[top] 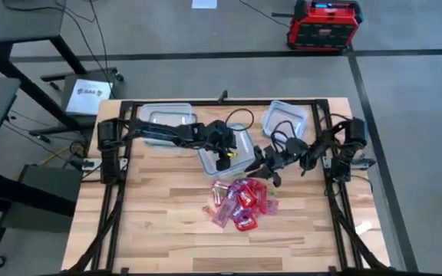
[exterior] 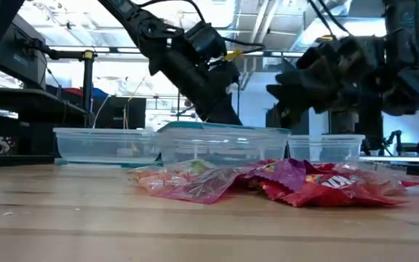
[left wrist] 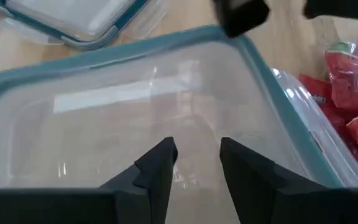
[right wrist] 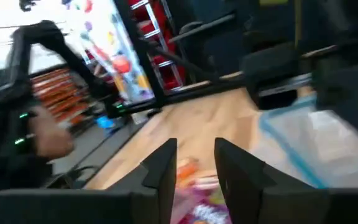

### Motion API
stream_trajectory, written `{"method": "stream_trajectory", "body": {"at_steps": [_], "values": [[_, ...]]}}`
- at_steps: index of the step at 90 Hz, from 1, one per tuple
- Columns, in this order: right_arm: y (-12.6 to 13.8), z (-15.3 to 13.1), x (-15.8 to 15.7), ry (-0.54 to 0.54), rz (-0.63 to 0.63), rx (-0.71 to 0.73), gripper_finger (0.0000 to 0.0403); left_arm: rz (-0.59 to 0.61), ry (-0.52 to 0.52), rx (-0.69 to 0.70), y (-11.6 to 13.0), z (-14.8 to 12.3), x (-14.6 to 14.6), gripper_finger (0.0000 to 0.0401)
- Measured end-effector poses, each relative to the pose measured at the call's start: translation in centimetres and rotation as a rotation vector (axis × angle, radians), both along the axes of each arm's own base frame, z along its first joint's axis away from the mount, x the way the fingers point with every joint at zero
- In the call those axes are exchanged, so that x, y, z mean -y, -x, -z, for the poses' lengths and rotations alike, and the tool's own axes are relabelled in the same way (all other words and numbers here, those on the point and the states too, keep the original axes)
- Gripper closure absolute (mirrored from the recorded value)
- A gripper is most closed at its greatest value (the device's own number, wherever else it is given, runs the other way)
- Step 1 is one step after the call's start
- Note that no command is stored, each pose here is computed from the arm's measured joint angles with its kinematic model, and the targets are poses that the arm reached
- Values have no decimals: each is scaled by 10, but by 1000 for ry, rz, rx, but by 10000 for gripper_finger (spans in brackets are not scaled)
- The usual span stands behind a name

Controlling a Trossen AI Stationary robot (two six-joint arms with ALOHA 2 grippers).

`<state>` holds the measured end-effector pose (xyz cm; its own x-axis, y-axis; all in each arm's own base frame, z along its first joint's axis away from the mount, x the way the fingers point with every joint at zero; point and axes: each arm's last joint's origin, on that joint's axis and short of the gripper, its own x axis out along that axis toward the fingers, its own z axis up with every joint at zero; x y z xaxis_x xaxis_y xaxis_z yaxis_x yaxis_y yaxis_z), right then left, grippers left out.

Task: Sort candy
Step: Open the bottom left transparent bin

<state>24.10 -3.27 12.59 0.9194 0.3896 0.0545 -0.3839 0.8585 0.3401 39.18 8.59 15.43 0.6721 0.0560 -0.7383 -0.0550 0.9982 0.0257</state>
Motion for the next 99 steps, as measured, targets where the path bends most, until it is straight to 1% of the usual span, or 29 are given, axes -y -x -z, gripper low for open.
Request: {"method": "stream_trajectory", "body": {"at_steps": [8, 21, 32, 39, 47, 50, 54, 62, 69, 75, 86, 92, 96, 99], "values": [[1, -2, 0, 19, 5, 10, 312, 1, -2, 16, 2, -8, 1, 278], [2, -13, 0, 105, 33, 72, 312, 6, -10, 56, 8, -28, 2, 278], [1, -22, 3, 168, 112, 35, 312, -15, -1, 115, 17, -56, 4, 278], [-5, -28, 6, 225, 152, -45, 312, -51, 28, 187, 24, -79, 7, 278], [-16, -35, 10, 321, 207, -184, 312, -105, 91, 238, 37, -106, 13, 278], [-21, -40, 13, 361, 240, -246, 312, -123, 110, 240, 42, -113, 15, 278], [-27, -45, 16, 408, 271, -325, 312, -141, 135, 212, 48, -117, 20, 278], [-37, -54, 25, 506, 274, -436, 312, -189, 162, 110, 59, -116, 30, 278], [-47, -60, 35, 543, 268, -485, 312, -244, 141, 7, 64, -108, 38, 278], [-54, -61, 43, 542, 277, -518, 312, -273, 120, -85, 67, -95, 45, 278], [-60, -56, 56, 527, 289, -589, 312, -294, 127, -174, 64, -63, 50, 278], [-59, -48, 59, 516, 277, -651, 312, -303, 119, -169, 60, -56, 48, 278], [-58, -45, 58, 512, 265, -685, 312, -311, 91, -210, 59, -46, 45, 278], [-57, -45, 58, 512, 263, -706, 312, -314, 72, -212, 57, -43, 42, 278]]}}
